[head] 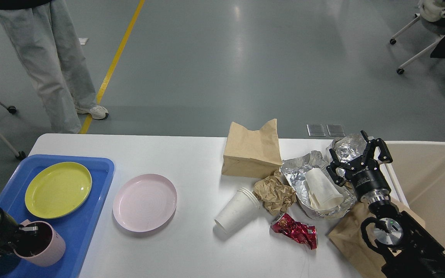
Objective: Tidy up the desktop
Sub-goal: 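Lift the pink mug with the left gripper and set it on the tray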
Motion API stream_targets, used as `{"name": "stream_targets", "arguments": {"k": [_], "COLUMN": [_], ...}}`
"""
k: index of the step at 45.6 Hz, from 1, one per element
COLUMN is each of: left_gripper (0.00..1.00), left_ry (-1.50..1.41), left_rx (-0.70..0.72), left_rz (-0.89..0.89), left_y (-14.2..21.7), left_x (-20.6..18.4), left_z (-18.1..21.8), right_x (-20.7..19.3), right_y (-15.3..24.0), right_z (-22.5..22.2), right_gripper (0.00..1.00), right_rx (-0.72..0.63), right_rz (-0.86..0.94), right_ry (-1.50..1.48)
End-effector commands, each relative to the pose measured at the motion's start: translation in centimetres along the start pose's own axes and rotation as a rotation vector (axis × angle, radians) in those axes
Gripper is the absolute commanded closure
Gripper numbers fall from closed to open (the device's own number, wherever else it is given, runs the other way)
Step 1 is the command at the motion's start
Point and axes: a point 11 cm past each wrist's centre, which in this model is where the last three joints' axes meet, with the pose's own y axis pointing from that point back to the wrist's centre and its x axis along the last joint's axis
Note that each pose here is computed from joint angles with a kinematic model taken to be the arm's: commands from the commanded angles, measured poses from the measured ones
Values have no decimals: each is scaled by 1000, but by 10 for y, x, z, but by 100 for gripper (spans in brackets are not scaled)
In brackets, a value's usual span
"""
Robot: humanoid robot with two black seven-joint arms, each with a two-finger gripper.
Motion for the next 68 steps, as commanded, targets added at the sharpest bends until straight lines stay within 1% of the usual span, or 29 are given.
{"name": "stream_targets", "arguments": {"k": [1, 11, 25, 27, 29, 33, 37, 44, 47, 50, 53, 56, 64, 68], "left_gripper": [100, 97, 94, 91, 85, 67, 56, 29, 20, 13, 8, 6, 5, 5], "left_ry": [0, 3, 6, 6, 5, 9, 15, 24, 24, 23, 24, 23, 15, -3], "left_rx": [7, -17, -13, -11, -10, -24, -26, -31, -34, -28, -27, -24, -12, -2], "left_rz": [-3, -20, -19, -19, -20, -20, -16, 18, 18, 10, 7, -1, -7, 1], "left_y": [-6, -12, -12, -12, -13, -13, -13, -13, -13, -12, -11, -11, -5, 9], "left_x": [-4, -10, -10, -10, -10, -10, -10, -6, -7, -8, -8, -9, -8, -6], "left_z": [-1, 6, 4, 4, 3, 5, 6, 6, 6, 4, 3, 3, 0, 1], "right_x": [0, 0, 0, 0, 1, 1, 0, 0, 0, 0, 0, 0, 0, 0], "right_y": [0, 0, 0, 0, 1, 1, 0, 0, 0, 0, 0, 0, 0, 0], "right_z": [0, 0, 0, 0, 0, 0, 0, 0, 0, 0, 0, 0, 0, 0], "right_gripper": [0, 0, 0, 0, 0, 0, 0, 0, 0, 0, 0, 0, 0, 0], "right_rx": [0, 0, 0, 0, -1, -1, 0, 0, 0, 0, 0, 0, 0, 0], "right_rz": [0, 0, 0, 0, 1, 1, 0, 0, 0, 0, 0, 0, 0, 0], "right_ry": [0, 0, 0, 0, 0, 0, 0, 0, 0, 0, 0, 0, 0, 0]}}
